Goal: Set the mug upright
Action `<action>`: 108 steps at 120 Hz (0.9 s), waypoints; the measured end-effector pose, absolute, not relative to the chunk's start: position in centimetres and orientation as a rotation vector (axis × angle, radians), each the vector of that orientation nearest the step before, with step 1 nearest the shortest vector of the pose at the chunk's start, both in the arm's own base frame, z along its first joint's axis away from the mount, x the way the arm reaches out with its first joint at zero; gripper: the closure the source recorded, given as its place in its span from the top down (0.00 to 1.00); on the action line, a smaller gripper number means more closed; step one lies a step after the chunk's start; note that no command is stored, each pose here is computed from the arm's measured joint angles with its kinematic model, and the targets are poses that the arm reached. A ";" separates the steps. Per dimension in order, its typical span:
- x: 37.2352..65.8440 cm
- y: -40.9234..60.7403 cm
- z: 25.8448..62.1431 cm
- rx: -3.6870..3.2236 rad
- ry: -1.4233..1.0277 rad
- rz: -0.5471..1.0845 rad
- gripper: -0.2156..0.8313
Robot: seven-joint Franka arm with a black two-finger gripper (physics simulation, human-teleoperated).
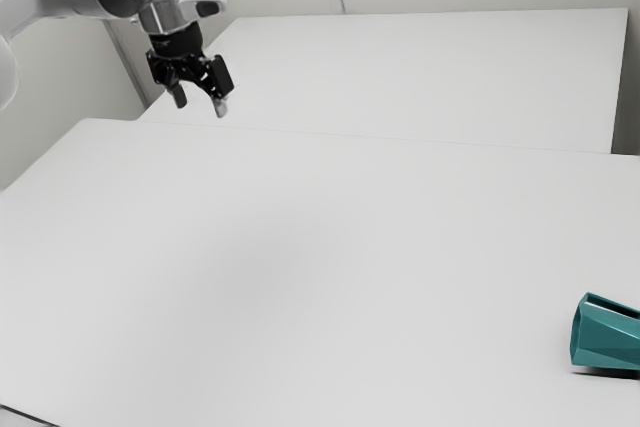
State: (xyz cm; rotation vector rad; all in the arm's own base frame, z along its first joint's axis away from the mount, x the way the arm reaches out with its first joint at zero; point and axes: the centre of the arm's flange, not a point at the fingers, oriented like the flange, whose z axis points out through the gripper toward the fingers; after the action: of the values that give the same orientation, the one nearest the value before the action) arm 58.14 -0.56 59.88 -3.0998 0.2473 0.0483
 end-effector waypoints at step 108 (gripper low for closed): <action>60.6 -17.2 44.0 -3.439 0.211 -0.045 0.79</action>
State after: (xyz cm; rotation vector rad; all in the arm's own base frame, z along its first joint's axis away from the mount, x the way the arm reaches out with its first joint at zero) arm 60.63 -17.22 44.01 -3.4389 0.2109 -0.0453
